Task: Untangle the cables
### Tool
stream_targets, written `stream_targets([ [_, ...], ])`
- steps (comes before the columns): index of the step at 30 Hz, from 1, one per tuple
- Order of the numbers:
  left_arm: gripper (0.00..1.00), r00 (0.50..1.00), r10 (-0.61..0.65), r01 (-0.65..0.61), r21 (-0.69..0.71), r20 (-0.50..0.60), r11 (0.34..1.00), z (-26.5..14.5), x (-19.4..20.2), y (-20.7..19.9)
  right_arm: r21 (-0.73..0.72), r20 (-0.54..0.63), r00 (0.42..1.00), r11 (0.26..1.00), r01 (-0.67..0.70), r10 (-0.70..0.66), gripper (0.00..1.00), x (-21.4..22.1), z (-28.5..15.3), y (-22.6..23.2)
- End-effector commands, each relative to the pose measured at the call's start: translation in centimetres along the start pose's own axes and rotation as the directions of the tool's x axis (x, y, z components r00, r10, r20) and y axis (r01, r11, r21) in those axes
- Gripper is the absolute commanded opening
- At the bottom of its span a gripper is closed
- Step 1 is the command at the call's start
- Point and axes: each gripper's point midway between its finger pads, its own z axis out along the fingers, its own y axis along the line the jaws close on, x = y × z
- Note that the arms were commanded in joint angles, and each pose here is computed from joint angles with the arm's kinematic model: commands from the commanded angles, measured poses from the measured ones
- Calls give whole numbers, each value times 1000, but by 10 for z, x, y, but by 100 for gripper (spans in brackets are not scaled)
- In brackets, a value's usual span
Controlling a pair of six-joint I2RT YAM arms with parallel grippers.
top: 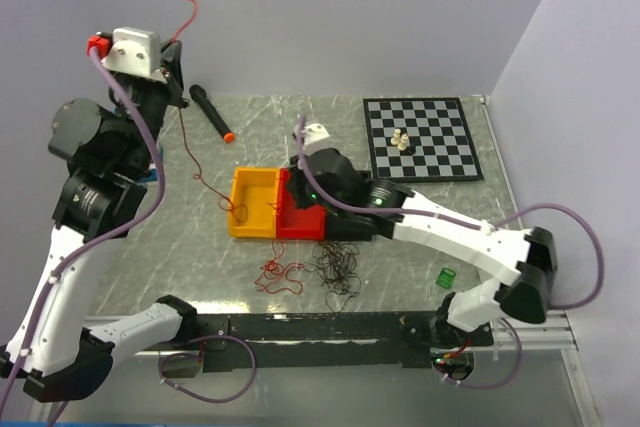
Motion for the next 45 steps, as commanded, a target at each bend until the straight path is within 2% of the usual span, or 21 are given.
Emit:
stream_targets([
  [1,15,992,-59,72,119,-109,990,8,48,-35,44,102,994,998,-52,47,0,-21,-35,-17],
  [5,13,981,-29,59,153,-193,986,20,100,-54,53,120,990,996,-78,71,0,-18,-57,-30],
  [9,12,968,1,40,161,-251,986,34,133,-64,79,123,988,992,-99,88,0,-10,-71,-43],
  [13,11,960,21,33,187,-278,982,40,156,-75,89,137,985,989,-115,102,0,-9,-82,-51],
  [18,11,963,54,-3,188,-265,982,44,162,-77,96,135,985,988,-124,111,0,-5,-85,-57],
  [22,10,945,75,-2,224,-320,975,30,183,-84,90,118,986,988,-129,118,0,0,-80,-57],
  [30,10,828,142,40,310,-543,950,-37,261,-105,90,105,986,986,-142,133,0,4,-76,-61],
  [36,1,755,124,115,317,-643,942,-65,295,-114,91,92,985,983,-158,149,0,11,-72,-65],
  [40,1,683,39,237,272,-730,933,-64,296,-130,89,86,983,982,-168,160,0,15,-70,-66],
  [42,1,701,-12,288,268,-713,919,-48,272,-138,89,85,983,981,-170,163,0,16,-70,-67],
  [45,1,771,-74,324,290,-632,900,-19,228,-146,85,80,982,981,-175,169,0,18,-68,-67],
])
